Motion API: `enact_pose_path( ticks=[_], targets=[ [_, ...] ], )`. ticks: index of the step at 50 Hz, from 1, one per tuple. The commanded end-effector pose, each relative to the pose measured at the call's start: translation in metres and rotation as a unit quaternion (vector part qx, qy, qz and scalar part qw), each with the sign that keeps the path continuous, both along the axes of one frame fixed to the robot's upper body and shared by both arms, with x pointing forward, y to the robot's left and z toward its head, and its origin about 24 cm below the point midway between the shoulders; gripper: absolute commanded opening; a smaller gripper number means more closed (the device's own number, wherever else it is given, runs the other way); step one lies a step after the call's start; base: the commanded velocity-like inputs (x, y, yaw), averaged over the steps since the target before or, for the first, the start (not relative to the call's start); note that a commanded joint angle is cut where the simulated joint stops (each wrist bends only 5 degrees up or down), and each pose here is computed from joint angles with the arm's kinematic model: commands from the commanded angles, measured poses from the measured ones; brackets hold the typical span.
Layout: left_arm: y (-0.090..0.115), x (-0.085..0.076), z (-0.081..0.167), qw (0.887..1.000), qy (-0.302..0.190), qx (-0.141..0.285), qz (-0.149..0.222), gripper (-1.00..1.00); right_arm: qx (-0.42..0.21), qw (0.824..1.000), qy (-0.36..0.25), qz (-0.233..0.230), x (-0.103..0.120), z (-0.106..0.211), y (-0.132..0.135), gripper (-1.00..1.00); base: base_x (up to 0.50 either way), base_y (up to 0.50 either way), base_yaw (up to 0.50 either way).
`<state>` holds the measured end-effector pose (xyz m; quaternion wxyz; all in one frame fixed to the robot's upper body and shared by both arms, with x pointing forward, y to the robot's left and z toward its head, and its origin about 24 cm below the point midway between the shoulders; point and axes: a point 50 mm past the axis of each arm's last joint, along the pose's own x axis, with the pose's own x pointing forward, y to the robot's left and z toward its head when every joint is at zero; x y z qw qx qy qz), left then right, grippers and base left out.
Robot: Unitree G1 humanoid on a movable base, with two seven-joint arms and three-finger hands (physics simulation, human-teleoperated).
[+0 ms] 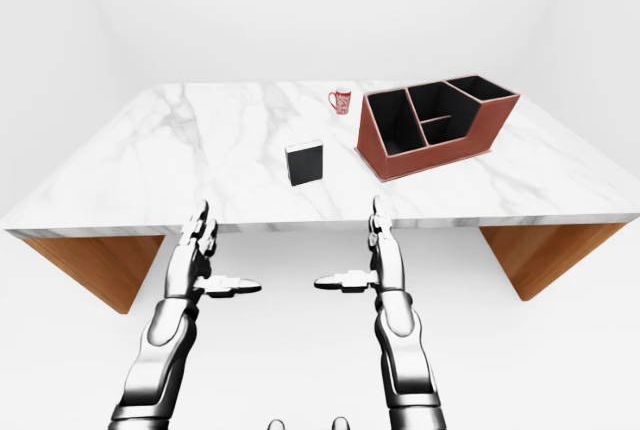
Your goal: Pick up the book and place it in the left compartment of the caddy.
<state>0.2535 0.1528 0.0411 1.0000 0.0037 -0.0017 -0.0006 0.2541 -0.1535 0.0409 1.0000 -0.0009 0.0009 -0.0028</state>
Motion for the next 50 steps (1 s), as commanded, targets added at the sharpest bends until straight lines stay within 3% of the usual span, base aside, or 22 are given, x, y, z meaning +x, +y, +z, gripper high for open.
enact_pose_path(
  ticks=[1, 50],
  targets=[
    [0.0057, -0.0015, 0.0, 1.0, -0.002, 0.01, -0.002, 1.0, 0.001, 1.0, -0.003, -0.004, -0.0004, 0.0008, -0.0079, 1.0, 0.0, 0.0, 0.0],
    [0.0026, -0.0001, -0.005, 0.999, 0.001, 0.032, -0.008, 1.0, -0.003, 1.0, -0.016, 0.013, -0.0045, 0.0049, -0.0039, 1.0, 0.0, 0.0, 0.0]
  ],
)
